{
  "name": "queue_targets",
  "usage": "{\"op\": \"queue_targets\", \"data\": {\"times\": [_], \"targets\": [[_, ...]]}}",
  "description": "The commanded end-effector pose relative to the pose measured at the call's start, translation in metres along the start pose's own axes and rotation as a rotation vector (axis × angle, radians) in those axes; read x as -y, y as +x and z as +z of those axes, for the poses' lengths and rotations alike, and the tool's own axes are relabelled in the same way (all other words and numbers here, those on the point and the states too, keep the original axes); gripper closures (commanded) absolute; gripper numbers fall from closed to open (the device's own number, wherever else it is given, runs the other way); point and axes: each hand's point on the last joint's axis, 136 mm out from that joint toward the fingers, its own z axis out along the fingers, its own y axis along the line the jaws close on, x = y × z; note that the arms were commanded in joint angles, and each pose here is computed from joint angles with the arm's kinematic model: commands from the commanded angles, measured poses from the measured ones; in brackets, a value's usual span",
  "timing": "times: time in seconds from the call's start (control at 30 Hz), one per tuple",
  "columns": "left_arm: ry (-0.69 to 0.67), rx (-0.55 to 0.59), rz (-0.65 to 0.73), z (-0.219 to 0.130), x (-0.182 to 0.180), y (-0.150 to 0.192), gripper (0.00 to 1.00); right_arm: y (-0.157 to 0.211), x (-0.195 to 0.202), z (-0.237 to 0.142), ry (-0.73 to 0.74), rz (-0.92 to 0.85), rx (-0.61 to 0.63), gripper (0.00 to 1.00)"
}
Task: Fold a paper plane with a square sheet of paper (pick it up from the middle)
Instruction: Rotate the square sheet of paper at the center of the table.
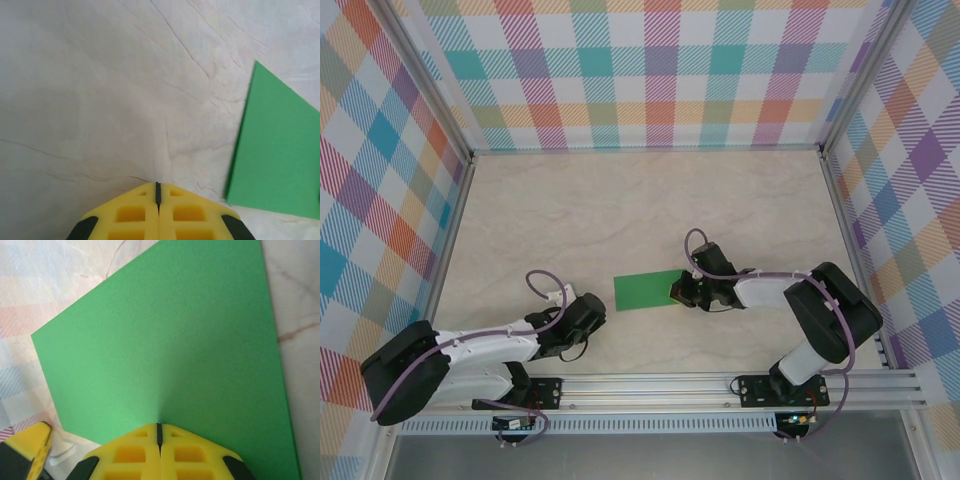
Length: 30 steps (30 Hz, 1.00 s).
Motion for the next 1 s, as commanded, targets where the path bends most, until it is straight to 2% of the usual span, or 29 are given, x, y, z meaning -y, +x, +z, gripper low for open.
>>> {"op": "queue_targets", "data": {"times": [0.0,0.13,0.17,0.23,0.4,0.53,0.67,0.77,0.97], "targets": [[-0.070,0.032,0.126,-0.013,0.000,-0.023,1.00,-0.001,0.023,-0.011,0.153,-0.047,-0.003,1.00],[-0.099,-0.028,0.138,-0.021,0.008,-0.043,1.00,-0.010,-0.019,-0.017,0.107,-0.145,0.000,0.98],[-0.103,-0.042,0.140,-0.023,0.010,-0.049,0.97,-0.011,-0.029,-0.015,0.103,-0.165,-0.005,0.96],[-0.115,-0.058,0.143,-0.024,0.014,-0.060,0.89,-0.011,-0.048,-0.007,0.091,-0.198,-0.021,0.91],[-0.159,-0.103,0.120,-0.020,0.012,-0.081,0.59,-0.004,-0.086,0.029,0.113,-0.255,-0.080,0.76],[-0.216,-0.104,0.083,-0.019,0.000,-0.093,0.41,0.000,-0.099,0.056,0.141,-0.274,-0.119,0.71],[-0.254,-0.100,0.057,-0.021,-0.013,-0.100,0.27,0.010,-0.102,0.077,0.177,-0.300,-0.169,0.70],[-0.284,-0.094,0.056,-0.023,-0.021,-0.102,0.20,0.025,-0.096,0.083,0.207,-0.328,-0.221,0.70],[-0.311,-0.091,0.078,-0.027,-0.027,-0.103,0.10,0.077,-0.054,0.063,0.234,-0.519,-0.405,0.70]]}}
